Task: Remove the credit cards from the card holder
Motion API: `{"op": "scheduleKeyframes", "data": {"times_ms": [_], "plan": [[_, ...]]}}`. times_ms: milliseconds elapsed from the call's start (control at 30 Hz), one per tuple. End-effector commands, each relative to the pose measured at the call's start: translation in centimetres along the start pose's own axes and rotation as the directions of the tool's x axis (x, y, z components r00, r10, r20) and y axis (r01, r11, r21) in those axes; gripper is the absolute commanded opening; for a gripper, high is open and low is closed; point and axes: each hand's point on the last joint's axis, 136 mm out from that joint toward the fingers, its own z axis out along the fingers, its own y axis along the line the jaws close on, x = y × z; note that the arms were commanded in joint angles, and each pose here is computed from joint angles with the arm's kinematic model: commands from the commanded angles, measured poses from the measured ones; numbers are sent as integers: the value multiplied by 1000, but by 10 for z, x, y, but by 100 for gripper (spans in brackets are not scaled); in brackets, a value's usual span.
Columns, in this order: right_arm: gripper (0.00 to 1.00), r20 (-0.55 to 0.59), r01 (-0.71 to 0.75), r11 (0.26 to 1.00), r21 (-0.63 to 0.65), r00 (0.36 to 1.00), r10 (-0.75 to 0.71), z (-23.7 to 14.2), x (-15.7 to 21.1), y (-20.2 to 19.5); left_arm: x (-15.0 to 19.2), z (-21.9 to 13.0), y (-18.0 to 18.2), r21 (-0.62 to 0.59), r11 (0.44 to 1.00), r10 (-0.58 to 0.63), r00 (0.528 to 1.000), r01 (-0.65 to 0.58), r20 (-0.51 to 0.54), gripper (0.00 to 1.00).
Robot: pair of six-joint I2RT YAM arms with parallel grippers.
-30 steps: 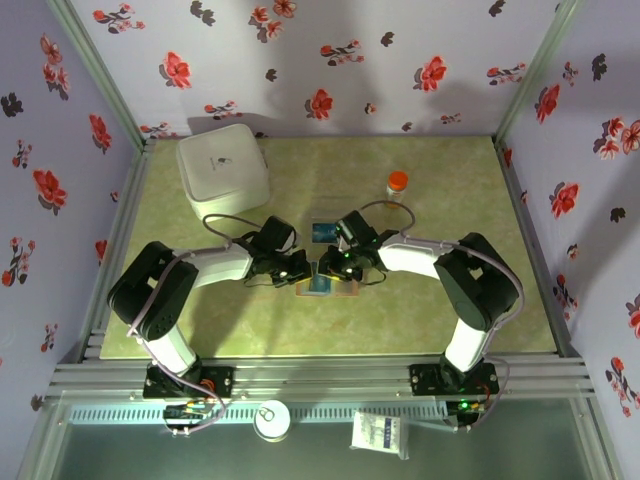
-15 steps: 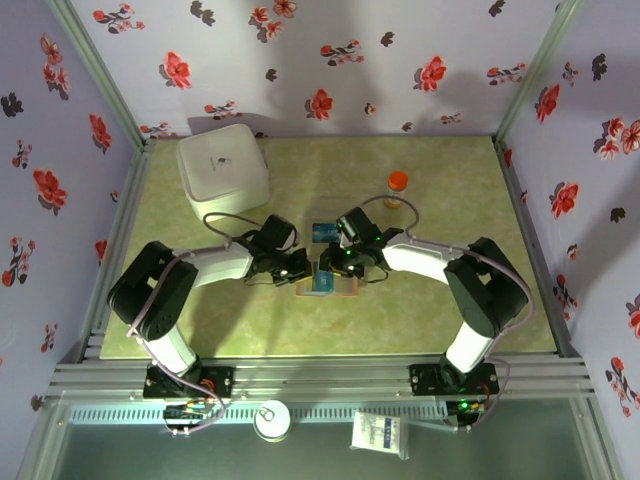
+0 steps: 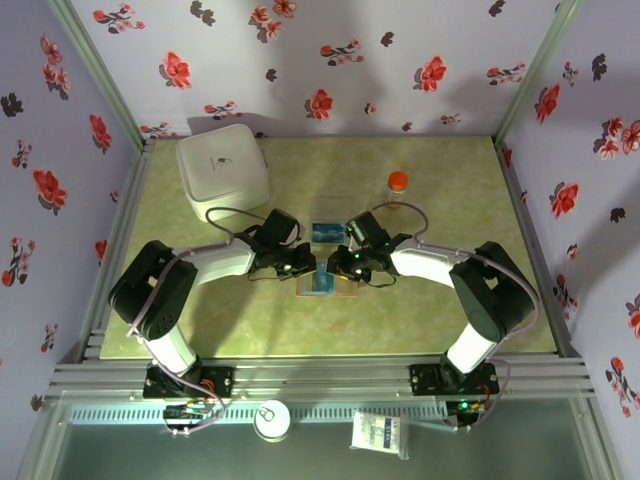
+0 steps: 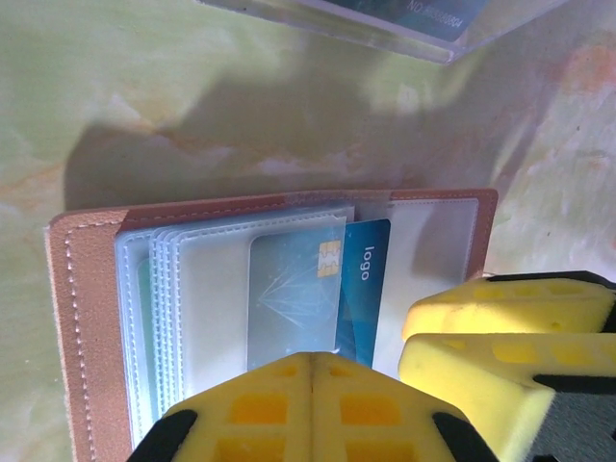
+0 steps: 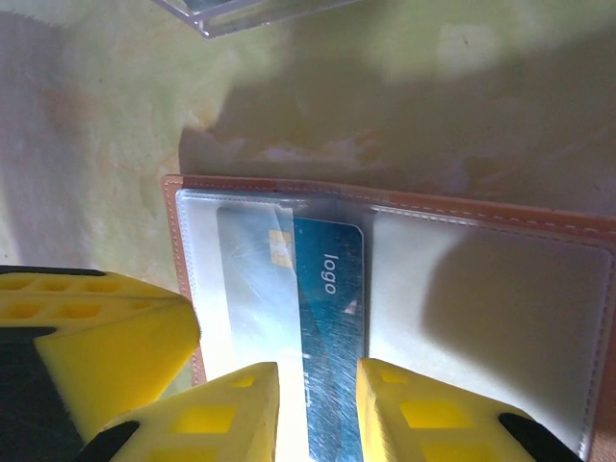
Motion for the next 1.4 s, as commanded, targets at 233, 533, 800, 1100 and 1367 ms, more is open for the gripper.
{"op": "scheduleKeyframes", "data": {"times_ms": [233,533,800,1100,1367], "plan": [[28,-29,-45,999,6,999,45,14,4,-14,11,9,17,-62,998,4,999,-7,-47,0],[27,-38,-54,998,-41,998,53,18,4,-8,14,9,24,-86,996,0,999,-5,-52,0],[22,-25,-51,996,-78,998,50,12,2,1,14,9,24,-86,996,0,999,-5,-52,0],[16,-18,-57,996,-69,998,56,11,2,-3,14,9,23,-82,997,3,999,-7,-51,0],[14,-7,-56,997,-43,998,56,6,2,-12,15,8,24,-83,997,1,999,-5,-49,0]]}}
